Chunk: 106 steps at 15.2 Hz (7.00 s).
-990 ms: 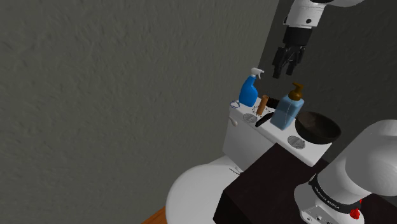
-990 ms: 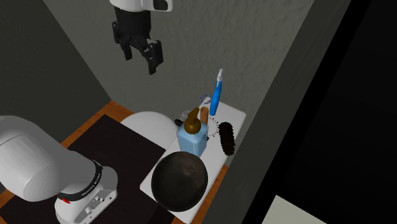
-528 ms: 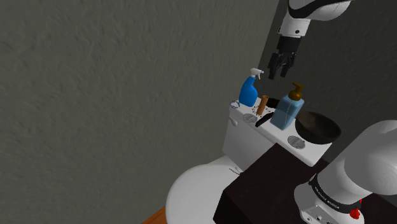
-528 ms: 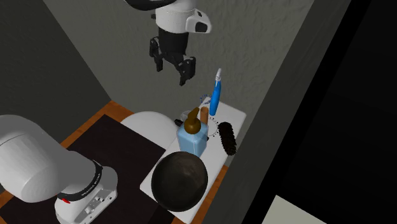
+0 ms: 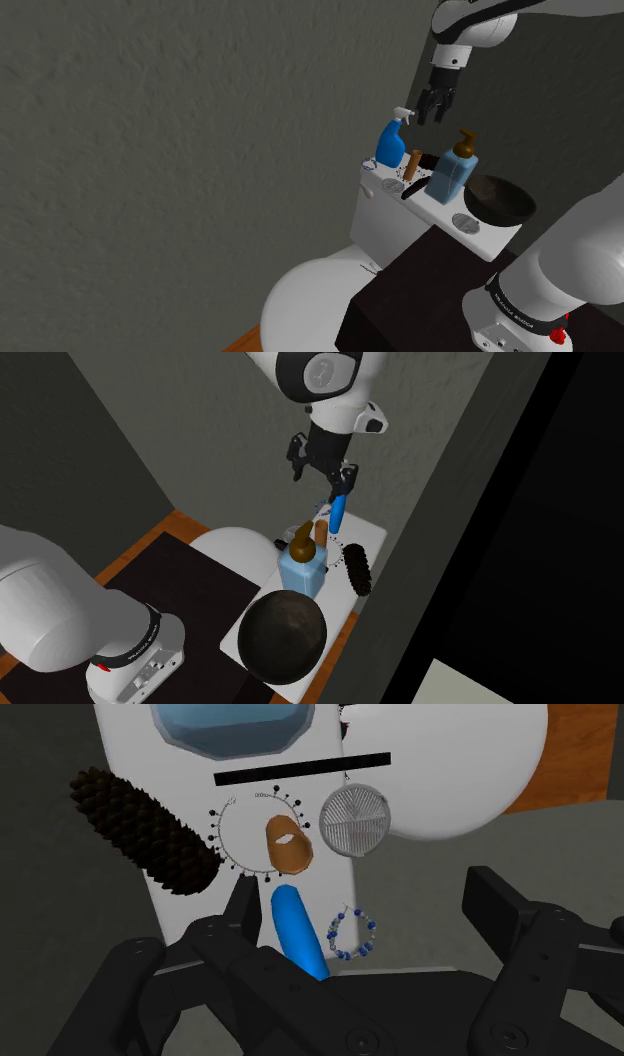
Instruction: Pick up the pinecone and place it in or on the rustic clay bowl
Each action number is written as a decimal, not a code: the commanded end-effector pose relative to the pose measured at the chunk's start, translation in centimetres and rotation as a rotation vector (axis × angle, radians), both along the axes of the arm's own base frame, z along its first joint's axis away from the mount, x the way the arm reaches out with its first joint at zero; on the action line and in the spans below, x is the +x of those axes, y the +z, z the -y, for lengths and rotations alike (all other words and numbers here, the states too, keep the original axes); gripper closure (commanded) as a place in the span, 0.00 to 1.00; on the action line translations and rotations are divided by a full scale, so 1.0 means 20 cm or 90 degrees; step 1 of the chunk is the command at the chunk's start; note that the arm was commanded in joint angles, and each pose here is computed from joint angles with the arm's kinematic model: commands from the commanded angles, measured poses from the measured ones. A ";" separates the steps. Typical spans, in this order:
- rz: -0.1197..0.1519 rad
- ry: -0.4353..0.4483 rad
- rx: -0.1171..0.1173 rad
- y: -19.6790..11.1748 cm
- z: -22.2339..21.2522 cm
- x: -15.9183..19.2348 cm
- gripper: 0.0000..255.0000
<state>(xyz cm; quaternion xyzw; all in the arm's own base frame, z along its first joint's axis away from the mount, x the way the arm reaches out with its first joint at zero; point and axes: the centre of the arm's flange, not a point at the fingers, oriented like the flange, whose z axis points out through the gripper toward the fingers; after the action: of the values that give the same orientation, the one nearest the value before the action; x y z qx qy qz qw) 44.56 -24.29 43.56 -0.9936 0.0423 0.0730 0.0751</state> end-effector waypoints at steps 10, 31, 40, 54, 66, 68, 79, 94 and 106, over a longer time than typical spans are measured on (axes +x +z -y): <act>-0.011 -0.011 0.012 -0.38 0.56 0.32 0.00; -0.014 -0.013 0.015 -0.69 0.70 0.28 1.00; 0.040 0.108 -0.002 -0.61 0.54 0.23 0.00; 0.110 0.373 -0.078 -1.03 0.53 -0.10 0.00; 0.110 0.373 -0.078 -1.03 0.53 -0.10 1.00; 0.110 0.373 -0.078 -1.03 0.53 -0.10 1.00; 0.110 0.373 -0.078 -0.82 0.53 -0.10 1.00; 0.110 0.373 -0.078 -0.43 0.53 -0.10 1.00; 0.110 0.373 -0.078 -0.17 0.50 -0.23 1.00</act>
<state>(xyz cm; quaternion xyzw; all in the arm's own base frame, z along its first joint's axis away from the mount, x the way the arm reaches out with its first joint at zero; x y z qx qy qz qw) 41.00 -34.39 39.95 -0.9688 -0.2477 0.0038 -0.0057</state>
